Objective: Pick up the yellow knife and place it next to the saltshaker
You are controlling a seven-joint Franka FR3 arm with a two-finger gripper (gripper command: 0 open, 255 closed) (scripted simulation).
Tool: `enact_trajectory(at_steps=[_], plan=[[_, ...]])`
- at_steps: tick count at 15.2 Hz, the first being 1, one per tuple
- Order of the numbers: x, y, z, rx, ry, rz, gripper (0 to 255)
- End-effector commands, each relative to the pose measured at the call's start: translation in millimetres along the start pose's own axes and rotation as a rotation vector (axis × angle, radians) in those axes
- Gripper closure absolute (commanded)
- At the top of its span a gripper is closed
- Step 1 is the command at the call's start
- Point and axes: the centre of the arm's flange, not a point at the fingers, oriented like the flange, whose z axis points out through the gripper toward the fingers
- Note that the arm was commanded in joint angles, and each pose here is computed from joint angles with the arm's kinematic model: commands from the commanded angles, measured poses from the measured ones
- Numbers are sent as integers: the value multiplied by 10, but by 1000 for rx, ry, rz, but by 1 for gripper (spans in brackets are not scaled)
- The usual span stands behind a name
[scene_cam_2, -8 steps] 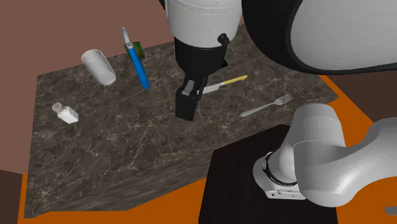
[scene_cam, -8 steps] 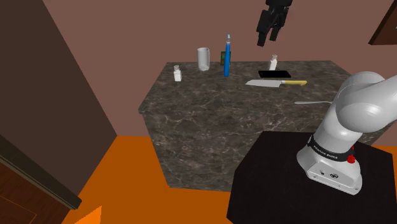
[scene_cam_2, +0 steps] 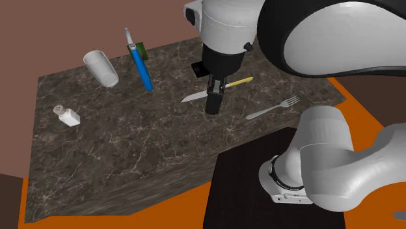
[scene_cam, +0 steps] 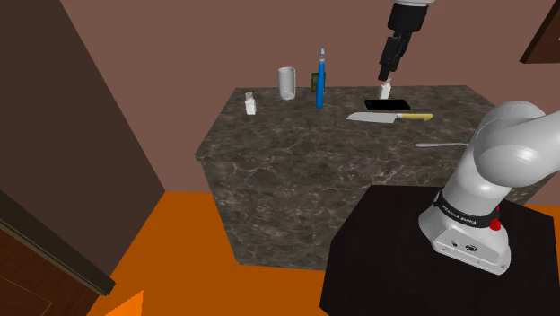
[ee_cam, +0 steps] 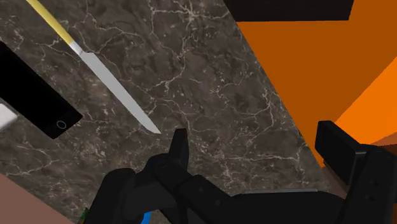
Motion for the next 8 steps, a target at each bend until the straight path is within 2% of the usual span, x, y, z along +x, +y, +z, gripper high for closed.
enact_trajectory(at_steps=[1, 8], plan=[[-58, 193, 224, -1, 3, -57, 0], [-229, 881, 817, -4, 10, -234, 0]])
